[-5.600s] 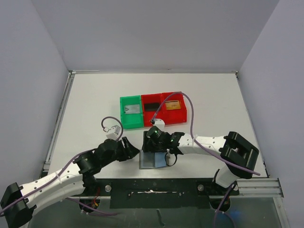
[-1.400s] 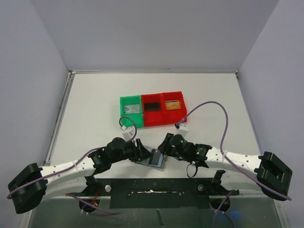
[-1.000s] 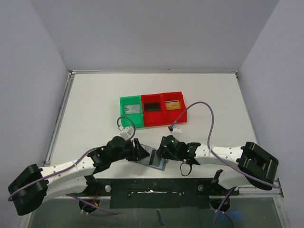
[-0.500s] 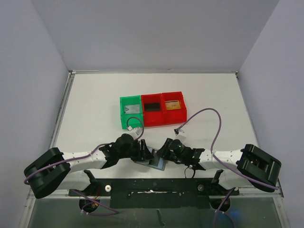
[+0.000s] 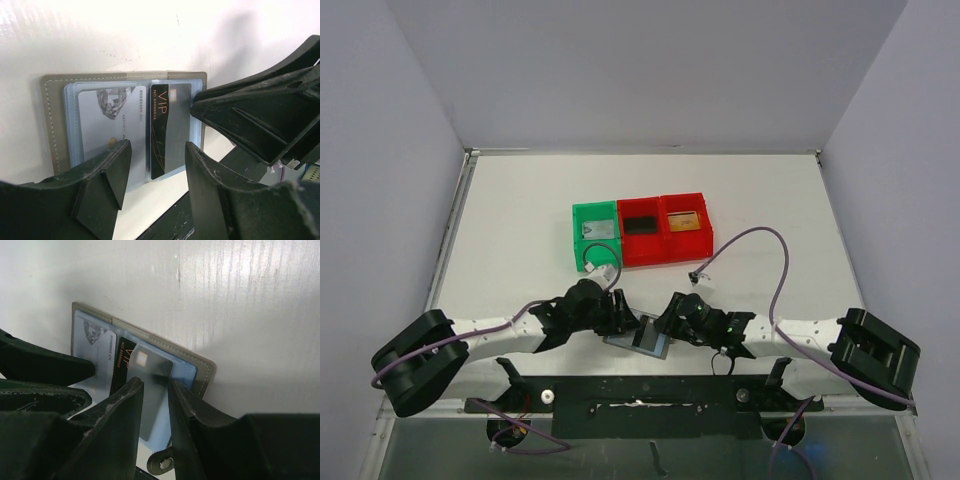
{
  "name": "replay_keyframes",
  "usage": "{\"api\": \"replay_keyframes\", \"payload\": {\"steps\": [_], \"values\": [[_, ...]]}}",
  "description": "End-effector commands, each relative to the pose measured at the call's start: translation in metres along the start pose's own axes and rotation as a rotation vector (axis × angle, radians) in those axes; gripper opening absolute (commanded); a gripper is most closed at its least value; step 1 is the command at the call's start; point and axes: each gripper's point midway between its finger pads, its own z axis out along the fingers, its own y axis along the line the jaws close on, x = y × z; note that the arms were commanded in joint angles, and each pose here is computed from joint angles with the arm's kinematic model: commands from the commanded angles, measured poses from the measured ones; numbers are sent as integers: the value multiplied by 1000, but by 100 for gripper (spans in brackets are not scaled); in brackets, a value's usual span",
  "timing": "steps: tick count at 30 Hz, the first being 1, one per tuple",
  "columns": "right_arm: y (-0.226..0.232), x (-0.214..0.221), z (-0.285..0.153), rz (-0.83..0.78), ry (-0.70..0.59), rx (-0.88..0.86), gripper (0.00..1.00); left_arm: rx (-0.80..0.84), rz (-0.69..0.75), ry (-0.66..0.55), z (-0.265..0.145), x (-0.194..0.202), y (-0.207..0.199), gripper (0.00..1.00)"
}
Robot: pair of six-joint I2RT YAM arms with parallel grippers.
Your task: Take the credit cards out of the card holder
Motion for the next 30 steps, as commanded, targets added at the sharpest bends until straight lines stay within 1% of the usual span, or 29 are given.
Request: {"api": "replay_keyframes", "payload": {"steps": [1, 8, 13, 15, 19, 24, 27, 30], "values": [[-17, 1, -9, -101, 13, 91, 30, -132, 32, -21, -4, -4, 28, 48], [36, -21, -19, -162, -31, -20, 31, -106, 54, -23, -6, -9, 19, 48], [64, -18, -16, -168, -22, -144, 30, -108, 54, -19, -5, -9, 20, 47], [63, -14, -11, -156, -11, -145, 30, -112, 51, -14, -4, -7, 22, 47], [25, 4, 3, -123, 48, 4, 26, -113, 42, 10, 0, -1, 25, 46], [-32, 30, 6, -52, 102, 155, 23, -127, 34, 28, 1, 4, 30, 44], [-54, 40, 5, -11, 107, 178, 21, -142, 28, 35, 2, 7, 36, 44], [-62, 45, 4, 24, 103, 157, 21, -139, 20, 49, 3, 11, 38, 44]]}}
